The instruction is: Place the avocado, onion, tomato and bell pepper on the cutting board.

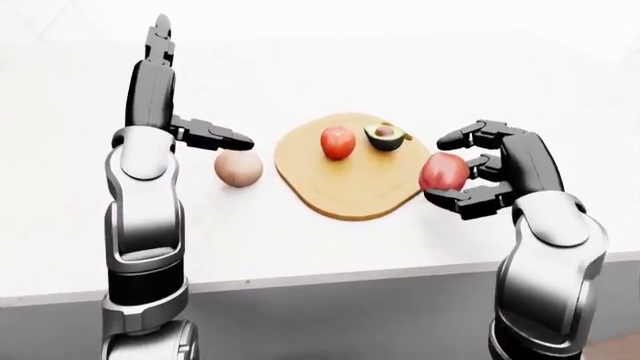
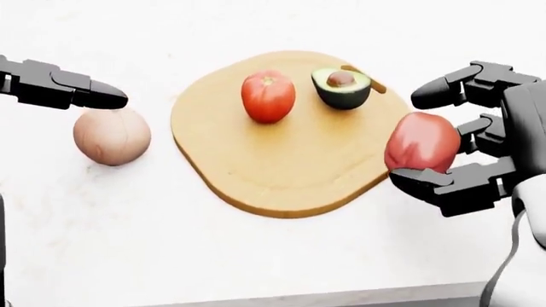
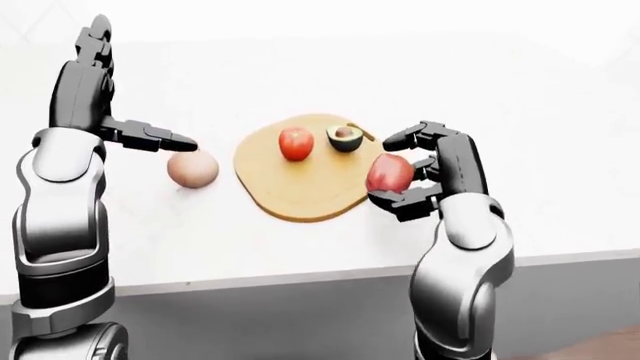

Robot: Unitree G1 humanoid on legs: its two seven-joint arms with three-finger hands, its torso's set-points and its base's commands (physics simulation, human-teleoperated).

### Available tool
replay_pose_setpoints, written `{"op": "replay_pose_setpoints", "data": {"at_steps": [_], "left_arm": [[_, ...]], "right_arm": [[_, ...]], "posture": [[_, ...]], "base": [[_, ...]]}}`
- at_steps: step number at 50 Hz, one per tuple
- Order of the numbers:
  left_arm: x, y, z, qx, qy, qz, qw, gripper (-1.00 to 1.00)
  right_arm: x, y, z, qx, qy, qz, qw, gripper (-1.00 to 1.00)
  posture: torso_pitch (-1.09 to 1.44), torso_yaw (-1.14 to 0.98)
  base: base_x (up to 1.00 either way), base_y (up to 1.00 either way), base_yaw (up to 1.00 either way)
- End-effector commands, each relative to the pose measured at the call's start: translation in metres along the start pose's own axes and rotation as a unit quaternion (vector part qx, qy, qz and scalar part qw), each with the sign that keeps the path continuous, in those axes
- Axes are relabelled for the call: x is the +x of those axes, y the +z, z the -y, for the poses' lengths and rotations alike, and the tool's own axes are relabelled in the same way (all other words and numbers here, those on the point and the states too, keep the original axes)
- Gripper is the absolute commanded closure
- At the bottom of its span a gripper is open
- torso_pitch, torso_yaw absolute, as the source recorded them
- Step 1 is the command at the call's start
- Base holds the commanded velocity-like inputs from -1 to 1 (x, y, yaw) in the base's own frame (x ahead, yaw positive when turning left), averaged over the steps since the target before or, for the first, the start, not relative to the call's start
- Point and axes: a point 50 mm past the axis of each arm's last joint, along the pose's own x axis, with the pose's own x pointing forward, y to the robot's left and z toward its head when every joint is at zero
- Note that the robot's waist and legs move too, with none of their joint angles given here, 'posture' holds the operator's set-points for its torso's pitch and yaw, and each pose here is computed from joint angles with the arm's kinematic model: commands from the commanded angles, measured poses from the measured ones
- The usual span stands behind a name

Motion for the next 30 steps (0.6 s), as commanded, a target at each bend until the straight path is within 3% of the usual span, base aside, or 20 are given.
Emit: {"op": "replay_pose_setpoints", "data": {"at_steps": [1,14,30], "left_arm": [[0.0,0.017,-0.01,0.005,0.022,0.04,0.9989,-1.0],[-0.001,0.016,-0.011,0.006,0.024,0.04,0.9989,-1.0],[-0.004,0.013,-0.013,0.007,0.028,0.037,0.9989,-1.0]], "right_arm": [[-0.002,0.014,0.007,-0.006,-0.018,0.036,0.9992,0.55],[0.025,0.034,-0.004,0.001,0.001,0.06,0.9982,0.58],[0.05,0.038,-0.023,0.005,0.024,0.063,0.9977,0.6]], "posture": [[0.0,0.0],[0.0,0.0],[0.0,0.0]], "base": [[0.0,0.0,0.0],[0.0,0.0,0.0],[0.0,0.0,0.0]]}}
